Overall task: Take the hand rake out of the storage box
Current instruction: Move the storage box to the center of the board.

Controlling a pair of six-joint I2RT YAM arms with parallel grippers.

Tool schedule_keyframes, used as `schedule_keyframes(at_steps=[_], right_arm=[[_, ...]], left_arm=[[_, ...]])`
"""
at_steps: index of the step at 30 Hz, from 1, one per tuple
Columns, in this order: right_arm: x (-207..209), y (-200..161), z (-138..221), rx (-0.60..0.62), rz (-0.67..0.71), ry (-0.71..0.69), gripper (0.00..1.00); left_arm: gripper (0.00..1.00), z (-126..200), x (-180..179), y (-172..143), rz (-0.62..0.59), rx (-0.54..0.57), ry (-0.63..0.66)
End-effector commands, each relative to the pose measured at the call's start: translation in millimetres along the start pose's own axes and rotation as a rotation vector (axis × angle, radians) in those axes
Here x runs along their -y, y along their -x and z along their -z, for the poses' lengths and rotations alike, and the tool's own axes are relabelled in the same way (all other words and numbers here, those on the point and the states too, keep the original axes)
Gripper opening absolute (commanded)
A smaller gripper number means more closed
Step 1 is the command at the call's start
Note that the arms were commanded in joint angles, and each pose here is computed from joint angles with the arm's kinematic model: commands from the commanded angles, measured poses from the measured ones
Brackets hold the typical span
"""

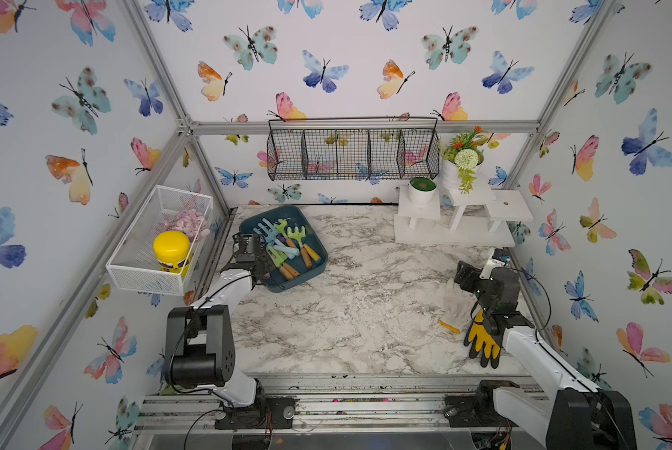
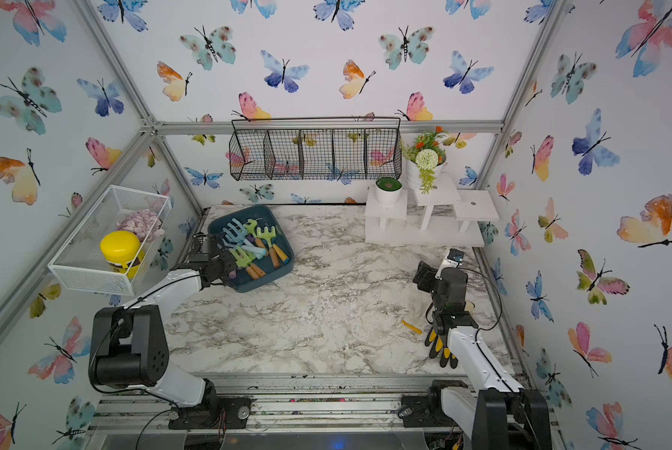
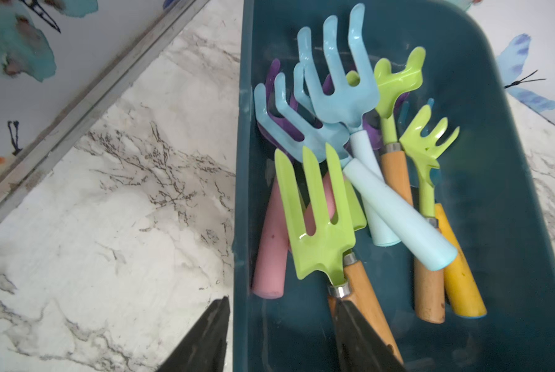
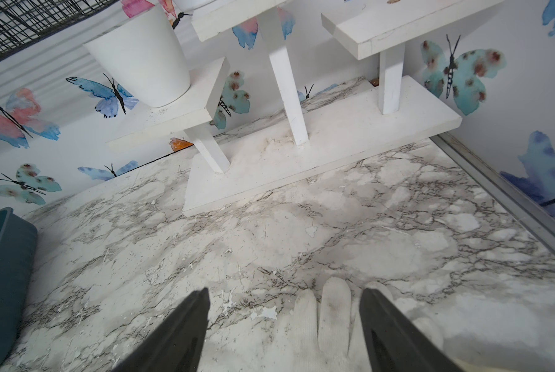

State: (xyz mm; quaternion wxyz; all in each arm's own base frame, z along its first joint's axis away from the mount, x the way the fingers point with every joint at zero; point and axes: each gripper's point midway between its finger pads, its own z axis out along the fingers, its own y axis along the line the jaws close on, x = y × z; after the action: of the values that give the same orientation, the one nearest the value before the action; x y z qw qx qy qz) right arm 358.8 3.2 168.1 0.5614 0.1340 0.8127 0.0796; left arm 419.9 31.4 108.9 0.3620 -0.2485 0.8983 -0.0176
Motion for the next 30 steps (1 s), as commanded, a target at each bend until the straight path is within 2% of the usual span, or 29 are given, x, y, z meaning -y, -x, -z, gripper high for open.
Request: schedule_keyframes(at_steps=[1,8,13,23,26,30], right_arm=[[-9,6,-1,-0.003,0.000,0.035,0.78],[-12,4,-3,-0.016,0.005,0.053,0.76],[-15,3,-5,-0.027,0.009,0.068,0.69],[-19,-1,-7,-0.045,0.019,0.088,0.60],[-20,-1,-8,-0.051,0.022,0.097,0.59],[-23,-3,-8,-0.062,0.026,0.113,0.58]], left_arm=[[0.55,-9,-7,-8,0.016,-0.042,0.024],[0.51,-22,-14,-20,0.026,-0.083,0.031],[0.44,-26,-14,-25,0.027,-0.095,0.031],[0.22,-30,-12,-35,0.032,-0.110,0.003],[0.12,-27,-11,-36,0.040,-0.102,-0.008],[0.06,-25,-2,-41,0.017,-0.110,-0.034]])
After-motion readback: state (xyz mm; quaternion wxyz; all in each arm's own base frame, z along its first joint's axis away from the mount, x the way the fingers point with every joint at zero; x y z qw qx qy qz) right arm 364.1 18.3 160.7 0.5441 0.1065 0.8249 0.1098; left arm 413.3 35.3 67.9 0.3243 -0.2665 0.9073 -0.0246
